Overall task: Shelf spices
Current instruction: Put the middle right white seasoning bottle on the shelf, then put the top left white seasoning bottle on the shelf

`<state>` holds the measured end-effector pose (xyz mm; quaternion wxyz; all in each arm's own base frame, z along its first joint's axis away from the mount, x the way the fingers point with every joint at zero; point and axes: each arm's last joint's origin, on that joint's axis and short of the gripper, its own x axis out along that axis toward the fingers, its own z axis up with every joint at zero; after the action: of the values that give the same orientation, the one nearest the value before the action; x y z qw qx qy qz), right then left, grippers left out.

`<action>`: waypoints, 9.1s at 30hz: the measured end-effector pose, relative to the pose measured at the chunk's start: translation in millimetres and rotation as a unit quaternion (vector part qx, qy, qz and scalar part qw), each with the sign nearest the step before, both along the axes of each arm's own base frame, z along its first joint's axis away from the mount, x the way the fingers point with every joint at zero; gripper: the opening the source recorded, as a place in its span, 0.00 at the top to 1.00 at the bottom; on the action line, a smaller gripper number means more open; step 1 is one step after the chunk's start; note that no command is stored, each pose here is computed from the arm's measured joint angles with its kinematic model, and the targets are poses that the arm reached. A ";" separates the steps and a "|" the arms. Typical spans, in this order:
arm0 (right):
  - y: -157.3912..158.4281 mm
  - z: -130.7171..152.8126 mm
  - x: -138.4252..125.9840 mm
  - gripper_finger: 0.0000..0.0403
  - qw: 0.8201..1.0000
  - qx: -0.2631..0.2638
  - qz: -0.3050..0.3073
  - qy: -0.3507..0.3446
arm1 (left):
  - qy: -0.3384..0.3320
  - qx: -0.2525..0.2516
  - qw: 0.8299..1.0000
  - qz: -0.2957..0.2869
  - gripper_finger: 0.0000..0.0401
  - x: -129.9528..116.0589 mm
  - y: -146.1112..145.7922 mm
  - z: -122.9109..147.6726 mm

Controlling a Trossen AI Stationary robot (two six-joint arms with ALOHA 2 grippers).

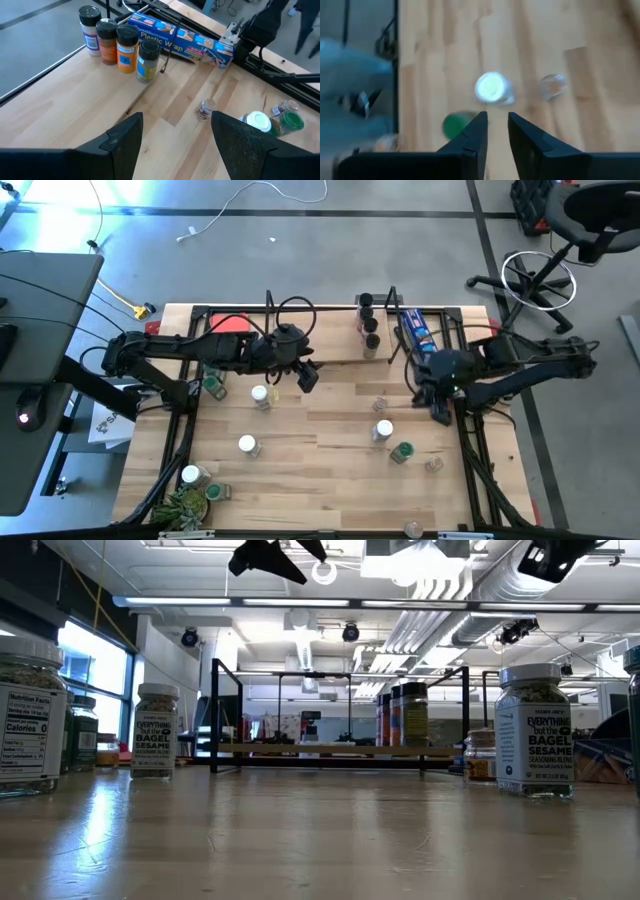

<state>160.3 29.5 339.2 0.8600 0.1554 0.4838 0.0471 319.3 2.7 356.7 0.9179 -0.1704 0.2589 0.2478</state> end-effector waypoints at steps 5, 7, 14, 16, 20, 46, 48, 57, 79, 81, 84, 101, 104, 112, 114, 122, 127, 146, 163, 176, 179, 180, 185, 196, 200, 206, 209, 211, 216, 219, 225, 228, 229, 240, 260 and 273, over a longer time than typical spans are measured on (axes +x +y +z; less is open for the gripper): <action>17.9 -6.0 4.9 0.69 0.999 0.016 0.042 0.023 | 0.001 0.000 1.000 -0.002 0.42 -0.1 -1.8 -0.1; 23.9 -7.4 7.8 0.61 0.999 0.019 0.033 0.026 | 0.001 0.000 1.000 -0.002 0.42 -0.1 -1.8 -0.1; 51.0 -17.4 30.3 0.38 0.999 0.000 0.033 0.011 | 0.023 0.020 0.997 -0.070 0.42 0.4 -2.7 -0.8; 56.6 -24.6 37.9 0.36 0.999 -0.018 0.015 0.021 | 0.037 0.030 0.993 -0.106 0.42 0.0 -2.0 -1.9; 62.3 -39.2 52.0 0.35 0.998 -0.046 -0.009 0.046 | 0.056 0.023 0.991 -0.119 0.42 -2.0 1.9 -4.8; 51.4 -120.2 113.9 0.35 0.964 -0.154 0.124 0.178 | 0.063 0.016 0.992 -0.109 0.42 -3.2 10.0 -6.0; 50.7 -123.2 113.0 0.35 0.962 -0.154 0.113 0.194 | 0.063 0.016 0.992 -0.109 0.42 -3.1 9.5 -5.9; 47.4 -98.7 88.6 0.35 0.969 -0.111 -0.011 0.221 | 0.061 0.010 0.990 -0.126 0.42 -2.8 5.8 -5.9; 109.6 -53.6 20.6 0.35 0.985 -0.026 -0.099 0.140 | 0.084 -0.010 0.988 -0.130 0.42 -7.0 5.1 -9.3; 110.6 -57.4 21.3 0.35 0.981 -0.031 -0.118 0.153 | 0.102 -0.071 0.986 -0.115 0.42 -14.9 5.3 -11.7; 110.0 -59.4 21.6 0.35 0.975 -0.033 -0.154 0.158 | 0.147 -0.151 0.974 -0.080 0.42 -34.5 2.8 -12.5; 103.5 -58.9 23.7 0.35 0.973 -0.105 -0.180 0.098 | 0.437 -0.118 0.881 -0.141 0.32 -88.3 -22.1 -68.4; 101.4 -57.4 21.1 0.35 0.973 -0.110 -0.178 0.101 | 0.446 -0.109 0.875 -0.154 0.25 -88.9 -18.7 -85.7; 100.3 -56.5 19.5 0.35 0.972 -0.107 -0.184 0.103 | 0.438 -0.095 0.882 -0.144 0.21 -87.8 -12.6 -117.8; 100.4 -56.5 19.6 0.35 0.971 -0.103 -0.189 0.104 | 0.426 -0.079 0.890 -0.138 0.21 -85.4 -11.7 -121.4; 100.9 -56.4 20.0 0.35 0.967 -0.083 -0.218 0.105 | 0.394 -0.041 0.907 -0.143 0.21 -79.4 -10.4 -133.4; 101.5 -56.2 20.6 0.35 0.966 -0.074 -0.225 0.103 | 0.390 -0.035 0.908 -0.149 0.24 -77.4 -10.5 -137.4; 96.7 -45.4 10.4 0.35 0.967 -0.059 -0.208 0.131 | 0.255 -0.099 0.936 -0.222 0.52 -49.3 -19.2 -51.7; 54.0 -4.2 -40.4 0.36 0.978 -0.029 -0.199 0.056 | 0.240 -0.025 0.951 -0.191 0.52 74.5 100.5 -10.2; 53.1 -6.9 -36.5 0.36 0.938 0.007 -0.344 0.041 | 0.338 0.095 0.912 -0.212 0.52 95.7 218.6 -74.1; 54.9 -8.5 -34.5 0.36 0.932 0.015 -0.360 0.049 | 0.343 0.098 0.909 -0.214 0.52 96.9 228.5 -83.9; 55.5 -9.0 -33.8 0.36 0.930 0.016 -0.365 0.050 | 0.344 0.097 0.909 -0.214 0.52 97.4 230.5 -86.6; 57.7 -11.2 -31.1 0.36 0.923 0.020 -0.380 0.055 | 0.343 0.100 0.907 -0.224 0.49 99.9 234.5 -93.1; 59.0 -12.7 -29.5 0.36 0.921 0.019 -0.386 0.058 | 0.328 0.115 0.910 -0.225 0.44 104.3 236.5 -93.4; 59.1 -12.8 -29.4 0.36 0.919 0.021 -0.390 0.059 | 0.321 0.112 0.912 -0.230 0.43 104.8 236.4 -93.3; 59.2 -13.0 -29.1 0.36 0.917 0.023 -0.394 0.059 | 0.317 0.115 0.913 -0.229 0.40 105.6 236.7 -92.9; 59.2 -13.0 -29.1 0.36 0.917 0.023 -0.394 0.059 | 0.317 0.115 0.913 -0.229 0.36 105.5 236.7 -92.8; 59.2 -13.0 -29.1 0.36 0.917 0.023 -0.394 0.059 | 0.317 0.115 0.913 -0.229 0.33 105.5 236.7 -92.8; 59.2 -13.0 -29.1 0.36 0.917 0.023 -0.394 0.059 | 0.317 0.114 0.913 -0.229 0.29 105.5 236.7 -93.1; 59.2 -13.0 -29.1 0.36 0.917 0.023 -0.394 0.059 | 0.317 0.113 0.913 -0.230 0.29 104.4 236.0 -91.4; 59.3 -13.0 -29.0 0.36 0.917 0.022 -0.393 0.059 | 0.297 0.109 0.917 -0.242 0.29 103.0 233.7 -82.9; 59.2 -13.0 -29.1 0.36 0.917 0.022 -0.393 0.059 | 0.293 0.108 0.918 -0.245 0.29 103.3 233.4 -82.5; 59.2 -13.0 -29.1 0.36 0.917 0.022 -0.393 0.059 | 0.293 0.107 0.918 -0.246 0.29 103.3 233.3 -82.4; 59.2 -13.0 -29.1 0.36 0.917 0.022 -0.393 0.058 | 0.279 0.091 0.924 -0.244 0.28 102.8 234.1 -82.0; 59.1 -13.1 -29.2 0.36 0.918 0.021 -0.393 0.058 | 0.264 0.100 0.926 -0.250 0.22 97.2 234.9 -69.0; 58.1 -13.1 -29.4 0.36 0.917 0.011 -0.396 0.051 | 0.256 0.105 0.928 -0.249 0.23 88.8 229.8 -51.1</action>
<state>130.9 87.7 326.1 0.7805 0.3463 0.4253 -0.3000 408.1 232.5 305.6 0.8654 0.0656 0.4915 0.0722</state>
